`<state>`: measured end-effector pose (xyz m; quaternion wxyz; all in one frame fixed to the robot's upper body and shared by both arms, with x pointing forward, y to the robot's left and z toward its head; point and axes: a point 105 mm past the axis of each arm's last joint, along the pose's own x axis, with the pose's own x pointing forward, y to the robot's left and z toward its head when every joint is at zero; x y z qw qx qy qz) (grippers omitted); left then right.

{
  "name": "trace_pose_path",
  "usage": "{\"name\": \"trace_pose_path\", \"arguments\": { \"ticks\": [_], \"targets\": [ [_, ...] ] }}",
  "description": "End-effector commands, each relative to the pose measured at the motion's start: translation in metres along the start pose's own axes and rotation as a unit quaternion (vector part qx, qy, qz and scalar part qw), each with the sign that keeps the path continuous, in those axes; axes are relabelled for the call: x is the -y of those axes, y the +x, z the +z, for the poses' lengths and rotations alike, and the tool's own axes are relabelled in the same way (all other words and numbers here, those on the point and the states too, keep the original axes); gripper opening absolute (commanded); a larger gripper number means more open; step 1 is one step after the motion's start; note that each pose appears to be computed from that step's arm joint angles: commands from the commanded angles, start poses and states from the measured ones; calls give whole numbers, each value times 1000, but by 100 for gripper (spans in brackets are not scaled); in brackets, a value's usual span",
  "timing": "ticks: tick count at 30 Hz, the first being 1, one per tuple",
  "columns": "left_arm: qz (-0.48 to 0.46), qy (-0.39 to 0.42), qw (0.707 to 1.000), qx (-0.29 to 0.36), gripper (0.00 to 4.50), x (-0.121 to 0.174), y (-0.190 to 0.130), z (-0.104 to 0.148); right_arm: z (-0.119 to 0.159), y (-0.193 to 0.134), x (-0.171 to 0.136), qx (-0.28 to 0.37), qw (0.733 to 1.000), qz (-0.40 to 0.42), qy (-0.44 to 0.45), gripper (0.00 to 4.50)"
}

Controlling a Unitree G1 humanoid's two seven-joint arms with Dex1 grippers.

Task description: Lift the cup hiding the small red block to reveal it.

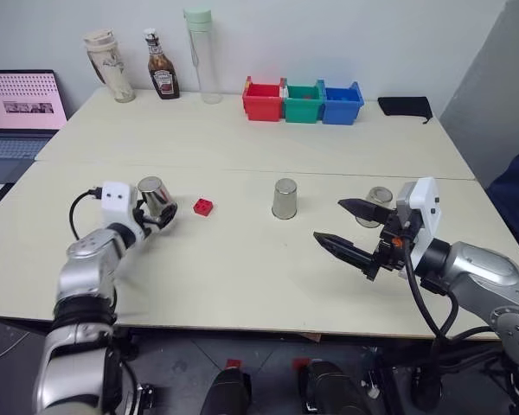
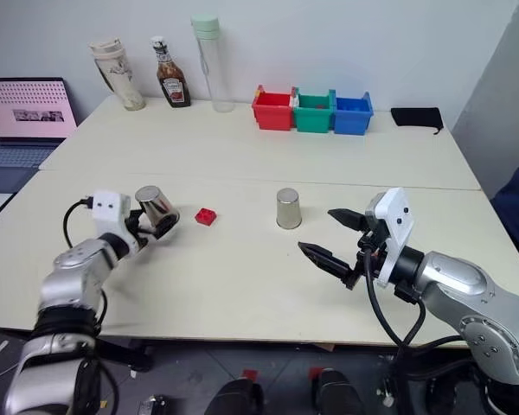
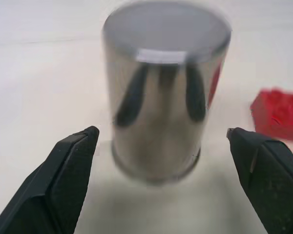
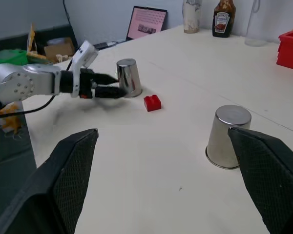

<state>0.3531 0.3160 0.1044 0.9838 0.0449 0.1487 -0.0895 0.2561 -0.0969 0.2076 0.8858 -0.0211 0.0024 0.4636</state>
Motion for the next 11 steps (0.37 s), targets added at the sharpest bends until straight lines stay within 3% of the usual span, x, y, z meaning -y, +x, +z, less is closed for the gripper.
{"name": "trace_pose_path", "arguments": {
  "ticks": [1,5,11],
  "targets": [
    [-50,26,998,14,447,4,-29,34,10,-1,0,15,1000,12,-20,450],
    [-182,81,980,8,447,43,-55,57,6,-8,-1,-4,999,28,-26,450],
    [-191,121,974,17,447,51,-57,71,1,-11,-1,-12,999,36,-20,450]
  ]
}}
